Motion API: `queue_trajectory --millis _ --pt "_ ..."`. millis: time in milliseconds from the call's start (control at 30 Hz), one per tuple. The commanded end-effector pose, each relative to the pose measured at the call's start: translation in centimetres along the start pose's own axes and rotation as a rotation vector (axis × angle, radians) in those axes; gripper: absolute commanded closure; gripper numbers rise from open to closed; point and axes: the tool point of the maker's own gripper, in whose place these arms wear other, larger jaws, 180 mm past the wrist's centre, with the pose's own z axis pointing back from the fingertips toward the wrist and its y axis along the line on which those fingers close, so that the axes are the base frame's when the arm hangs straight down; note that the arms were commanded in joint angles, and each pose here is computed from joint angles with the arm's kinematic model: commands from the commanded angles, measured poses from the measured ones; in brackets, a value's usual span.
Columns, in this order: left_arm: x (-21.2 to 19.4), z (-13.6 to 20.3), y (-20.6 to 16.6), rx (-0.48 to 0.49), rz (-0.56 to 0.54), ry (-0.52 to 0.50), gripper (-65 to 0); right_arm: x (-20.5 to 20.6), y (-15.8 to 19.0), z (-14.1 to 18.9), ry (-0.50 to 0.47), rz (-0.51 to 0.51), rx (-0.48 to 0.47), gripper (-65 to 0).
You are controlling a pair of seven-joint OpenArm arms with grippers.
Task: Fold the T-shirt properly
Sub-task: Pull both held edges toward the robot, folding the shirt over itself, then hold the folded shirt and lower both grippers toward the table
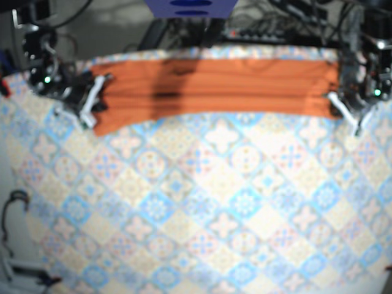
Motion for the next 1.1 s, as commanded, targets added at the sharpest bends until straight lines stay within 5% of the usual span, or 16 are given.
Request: queue_trajectory --millis 0,467,1067 --pt "1.5 0.8 1.4 0.039 -0.024 -0.032 0.0 0.7 -0.8 0.7 -0.022 0.013 -0.025 0.0" --pt "1.6 0.8 1.4 0.038 -0.025 -0.034 0.0 1.0 2.6 0.5 -0.017 0.001 0.021 0.0" --pt "0.7 -0.6 -1.3 -0.013 -0.103 -0.011 0.0 -1.3 3.3 0.4 0.101 0.027 -0.07 0.0"
